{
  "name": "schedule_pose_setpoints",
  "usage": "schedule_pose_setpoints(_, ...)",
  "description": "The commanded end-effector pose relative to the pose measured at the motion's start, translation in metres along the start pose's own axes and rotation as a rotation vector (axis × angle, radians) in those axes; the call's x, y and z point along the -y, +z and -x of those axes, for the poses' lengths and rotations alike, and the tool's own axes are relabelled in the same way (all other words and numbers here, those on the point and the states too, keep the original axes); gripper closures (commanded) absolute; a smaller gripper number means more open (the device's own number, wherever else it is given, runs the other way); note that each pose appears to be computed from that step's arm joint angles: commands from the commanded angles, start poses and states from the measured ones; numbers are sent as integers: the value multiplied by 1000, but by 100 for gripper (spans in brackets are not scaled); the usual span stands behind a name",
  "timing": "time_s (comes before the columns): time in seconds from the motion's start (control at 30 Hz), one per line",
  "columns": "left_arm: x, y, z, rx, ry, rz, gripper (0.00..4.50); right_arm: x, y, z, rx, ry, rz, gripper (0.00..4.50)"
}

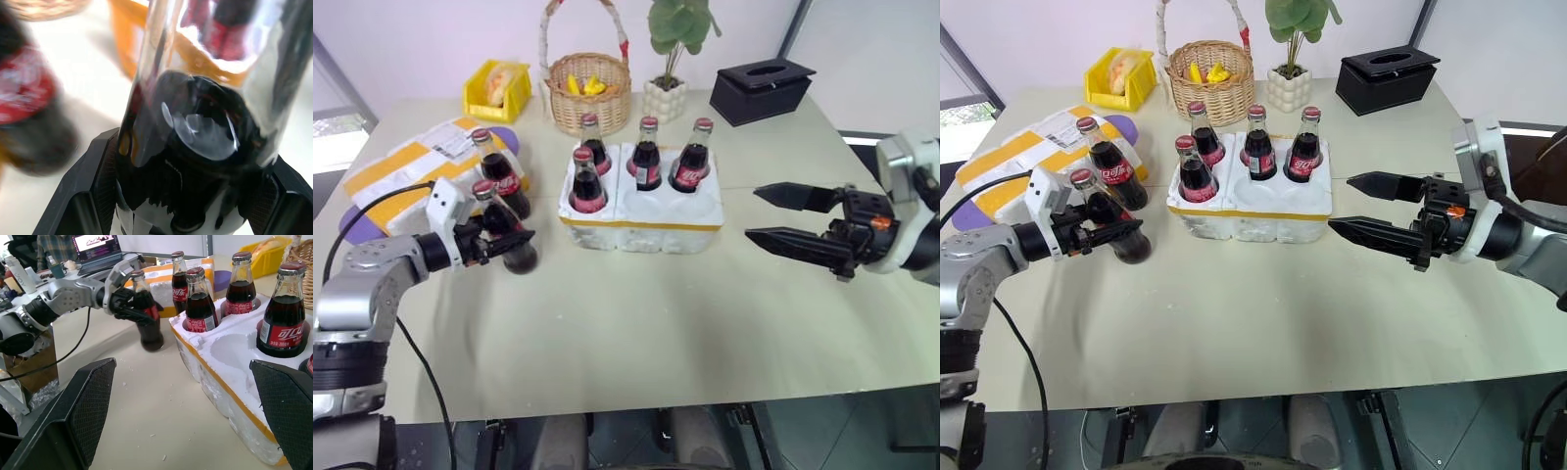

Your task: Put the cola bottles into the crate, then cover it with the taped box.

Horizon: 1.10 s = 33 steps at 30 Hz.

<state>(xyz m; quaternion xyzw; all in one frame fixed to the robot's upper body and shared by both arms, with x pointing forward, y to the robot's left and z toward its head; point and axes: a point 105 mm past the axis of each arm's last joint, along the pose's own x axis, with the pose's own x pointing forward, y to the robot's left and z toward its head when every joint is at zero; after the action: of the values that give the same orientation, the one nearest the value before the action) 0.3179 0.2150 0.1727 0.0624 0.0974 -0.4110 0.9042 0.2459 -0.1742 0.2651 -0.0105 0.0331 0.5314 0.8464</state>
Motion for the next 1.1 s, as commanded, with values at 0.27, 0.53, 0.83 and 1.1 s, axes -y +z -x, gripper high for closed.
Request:
schedule_pose_setpoints(0.27, 77, 61, 1, -2, -465, -235, 182, -4, 8, -3, 31, 20, 42, 0)
schedule_pose_setpoints(0.53, 103, 89, -24, 75, -564, -320, 182, -8, 5, 0, 37, -1, 40, 0)
schedule_pose_setpoints(0.83, 104, 108, -61, 172, -385, -298, 182, -12, 0, 6, 49, -42, 30, 0)
schedule_pose_setpoints(1.1, 117, 129, -67, 245, -394, -244, 182, -12, -1, 6, 53, -44, 28, 0)
